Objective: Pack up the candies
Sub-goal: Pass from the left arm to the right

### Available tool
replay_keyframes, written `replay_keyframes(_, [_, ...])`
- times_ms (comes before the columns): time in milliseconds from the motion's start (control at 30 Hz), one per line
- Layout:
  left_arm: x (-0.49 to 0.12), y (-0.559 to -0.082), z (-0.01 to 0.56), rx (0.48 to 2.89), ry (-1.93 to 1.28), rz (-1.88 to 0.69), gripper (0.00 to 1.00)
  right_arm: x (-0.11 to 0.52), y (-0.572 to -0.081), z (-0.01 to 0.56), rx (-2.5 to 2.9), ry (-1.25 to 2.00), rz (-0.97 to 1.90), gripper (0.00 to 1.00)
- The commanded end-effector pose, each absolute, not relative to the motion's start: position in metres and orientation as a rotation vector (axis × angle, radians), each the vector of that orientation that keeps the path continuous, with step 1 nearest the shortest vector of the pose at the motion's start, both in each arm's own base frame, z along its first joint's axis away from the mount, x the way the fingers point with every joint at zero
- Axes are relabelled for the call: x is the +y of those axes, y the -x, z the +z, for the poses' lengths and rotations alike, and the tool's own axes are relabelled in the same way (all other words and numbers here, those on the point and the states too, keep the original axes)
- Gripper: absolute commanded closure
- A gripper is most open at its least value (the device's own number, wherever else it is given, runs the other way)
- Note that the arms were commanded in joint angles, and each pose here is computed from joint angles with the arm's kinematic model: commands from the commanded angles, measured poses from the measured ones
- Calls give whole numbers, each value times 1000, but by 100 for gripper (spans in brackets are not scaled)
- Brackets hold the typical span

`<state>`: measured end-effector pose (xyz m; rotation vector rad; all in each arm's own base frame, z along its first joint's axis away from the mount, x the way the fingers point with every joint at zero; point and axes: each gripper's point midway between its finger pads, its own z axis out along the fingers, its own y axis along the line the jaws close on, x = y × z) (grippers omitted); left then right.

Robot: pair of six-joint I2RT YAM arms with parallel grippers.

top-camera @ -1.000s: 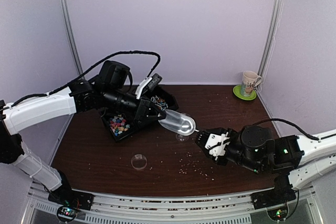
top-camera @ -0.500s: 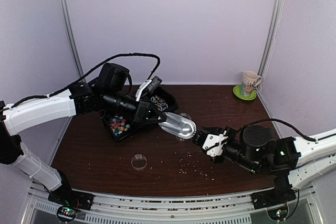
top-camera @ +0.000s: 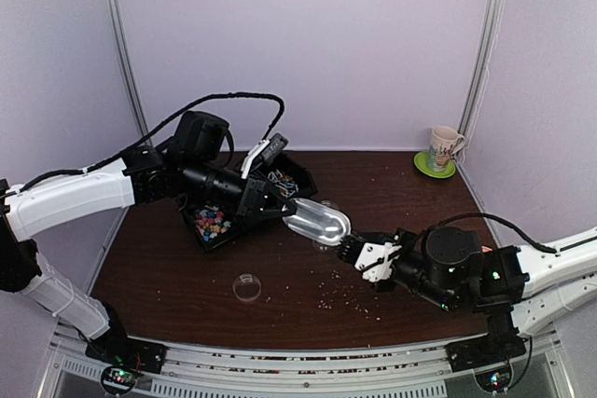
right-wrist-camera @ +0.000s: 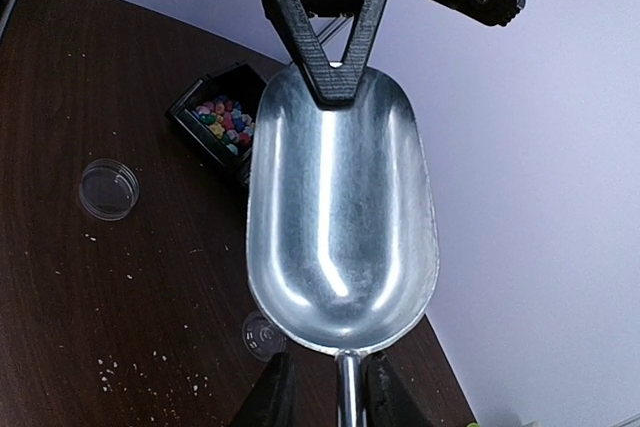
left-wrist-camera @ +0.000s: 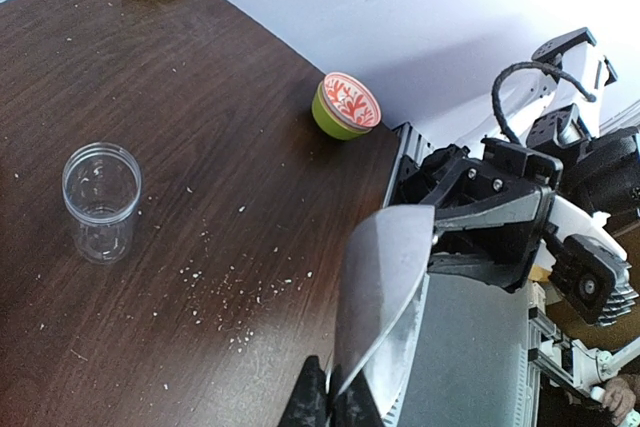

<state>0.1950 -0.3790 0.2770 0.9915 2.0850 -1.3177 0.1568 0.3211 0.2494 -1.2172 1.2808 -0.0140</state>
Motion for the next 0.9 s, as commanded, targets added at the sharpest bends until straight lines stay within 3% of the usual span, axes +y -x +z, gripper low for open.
replay_keyframes(0, [-382, -190, 300, 1975, -1004, -1368, 100, 320, -157, 255, 1273, 1177, -3, 77])
replay_keyframes(867, [-383, -189, 302, 1965, -995, -1391, 100, 321, -151, 257, 1254, 1169, 57, 84])
